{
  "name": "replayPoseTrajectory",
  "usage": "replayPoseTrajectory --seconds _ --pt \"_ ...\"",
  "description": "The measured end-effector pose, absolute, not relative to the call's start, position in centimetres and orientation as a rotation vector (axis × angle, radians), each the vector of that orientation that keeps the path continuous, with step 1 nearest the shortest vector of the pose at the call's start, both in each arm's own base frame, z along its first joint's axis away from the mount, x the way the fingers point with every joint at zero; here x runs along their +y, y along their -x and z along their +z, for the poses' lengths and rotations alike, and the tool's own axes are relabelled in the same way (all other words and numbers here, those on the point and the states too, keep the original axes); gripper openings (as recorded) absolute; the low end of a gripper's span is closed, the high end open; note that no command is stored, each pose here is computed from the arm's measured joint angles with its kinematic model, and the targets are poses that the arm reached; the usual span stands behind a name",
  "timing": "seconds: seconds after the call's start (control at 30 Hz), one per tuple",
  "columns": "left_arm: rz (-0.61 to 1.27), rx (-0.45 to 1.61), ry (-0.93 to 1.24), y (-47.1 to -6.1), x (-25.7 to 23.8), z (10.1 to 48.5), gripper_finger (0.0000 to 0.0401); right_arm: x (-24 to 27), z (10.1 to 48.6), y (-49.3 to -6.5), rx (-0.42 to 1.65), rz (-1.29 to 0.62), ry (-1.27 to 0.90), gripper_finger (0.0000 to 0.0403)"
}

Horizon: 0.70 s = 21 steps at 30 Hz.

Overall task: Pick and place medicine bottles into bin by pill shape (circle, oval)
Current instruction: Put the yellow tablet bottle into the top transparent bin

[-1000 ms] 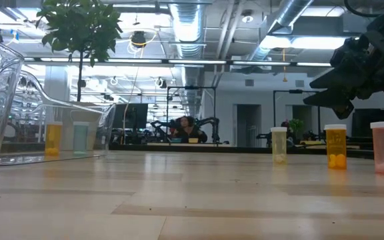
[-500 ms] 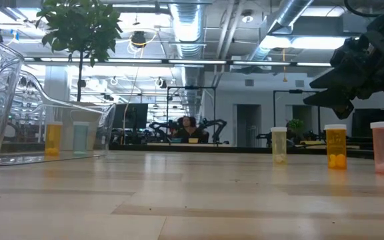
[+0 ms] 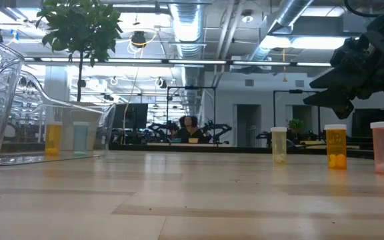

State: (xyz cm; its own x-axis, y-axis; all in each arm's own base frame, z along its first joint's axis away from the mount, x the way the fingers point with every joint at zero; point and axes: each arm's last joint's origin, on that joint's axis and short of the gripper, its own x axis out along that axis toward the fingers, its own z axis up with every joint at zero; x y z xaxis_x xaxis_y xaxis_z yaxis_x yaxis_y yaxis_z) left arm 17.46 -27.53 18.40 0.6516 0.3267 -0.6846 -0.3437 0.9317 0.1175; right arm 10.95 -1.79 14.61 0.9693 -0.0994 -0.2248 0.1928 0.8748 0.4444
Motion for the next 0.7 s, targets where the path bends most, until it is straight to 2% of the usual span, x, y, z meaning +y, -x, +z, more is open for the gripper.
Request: replayPoseTrajectory --seconds 0.37,0.6,0.7 --pt "0.410 0.751 0.047 -17.9 -28.2 21.9 0.0195 -1.8 14.6 -11.0 0.198 -0.154 -0.482 0.0225" --pt "0.450 0.788 0.050 -18.6 -27.9 25.4 0.0195 -1.8 14.6 -11.0 0.198 -0.154 -0.482 0.0225" --pt "0.470 0.739 0.035 -19.5 -27.5 27.0 0.0195 -1.8 14.6 -11.0 0.198 -0.154 -0.481 0.0225"
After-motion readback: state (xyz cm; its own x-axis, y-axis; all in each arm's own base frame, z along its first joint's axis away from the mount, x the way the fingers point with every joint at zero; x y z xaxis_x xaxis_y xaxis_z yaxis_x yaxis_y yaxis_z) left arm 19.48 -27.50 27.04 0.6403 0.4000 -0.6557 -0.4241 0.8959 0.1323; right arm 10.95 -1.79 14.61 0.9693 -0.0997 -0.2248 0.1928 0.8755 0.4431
